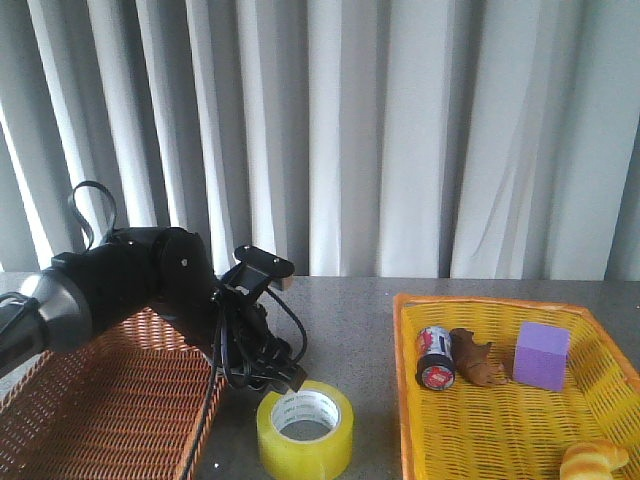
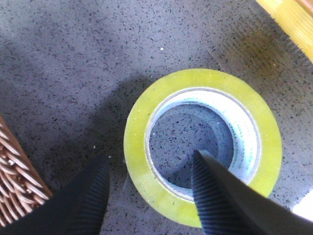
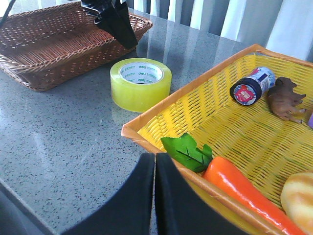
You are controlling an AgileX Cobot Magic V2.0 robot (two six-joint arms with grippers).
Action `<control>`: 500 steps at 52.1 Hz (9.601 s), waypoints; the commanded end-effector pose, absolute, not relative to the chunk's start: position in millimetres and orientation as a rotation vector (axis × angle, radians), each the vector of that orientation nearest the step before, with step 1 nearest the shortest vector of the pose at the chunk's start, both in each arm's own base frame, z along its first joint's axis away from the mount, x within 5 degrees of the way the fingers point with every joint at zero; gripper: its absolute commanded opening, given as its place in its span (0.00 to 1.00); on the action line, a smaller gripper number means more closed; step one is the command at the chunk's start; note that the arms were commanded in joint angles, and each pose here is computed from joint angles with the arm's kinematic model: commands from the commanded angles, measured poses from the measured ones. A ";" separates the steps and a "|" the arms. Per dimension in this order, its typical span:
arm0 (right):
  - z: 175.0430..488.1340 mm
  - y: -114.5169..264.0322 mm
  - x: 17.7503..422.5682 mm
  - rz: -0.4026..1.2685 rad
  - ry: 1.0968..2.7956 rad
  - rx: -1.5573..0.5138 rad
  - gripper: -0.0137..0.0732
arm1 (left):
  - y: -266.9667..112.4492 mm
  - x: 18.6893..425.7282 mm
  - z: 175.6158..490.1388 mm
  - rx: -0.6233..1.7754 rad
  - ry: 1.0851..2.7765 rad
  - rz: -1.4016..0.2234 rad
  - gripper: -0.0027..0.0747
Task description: Transfer tape with both arms
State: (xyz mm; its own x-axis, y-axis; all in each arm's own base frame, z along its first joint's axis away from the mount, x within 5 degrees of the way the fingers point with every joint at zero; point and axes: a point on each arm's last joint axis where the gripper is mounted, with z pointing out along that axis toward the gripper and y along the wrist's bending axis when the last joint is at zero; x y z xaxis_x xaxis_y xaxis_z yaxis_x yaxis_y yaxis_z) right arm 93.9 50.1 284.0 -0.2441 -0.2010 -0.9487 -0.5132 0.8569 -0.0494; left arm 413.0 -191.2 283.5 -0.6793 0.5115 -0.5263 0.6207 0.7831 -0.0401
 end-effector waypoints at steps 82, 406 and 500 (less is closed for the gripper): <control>295.6 48.9 96.4 0.314 1.770 -0.499 0.15 | -197.1 427.9 275.6 0.777 2.426 -0.281 0.35; 302.8 47.1 99.1 0.408 1.733 -0.327 0.15 | -23.4 88.6 384.2 0.062 1.771 -0.334 0.03; 302.2 47.4 98.9 0.411 1.740 -0.331 0.15 | 0.2 53.7 214.2 -0.036 1.472 -0.030 0.03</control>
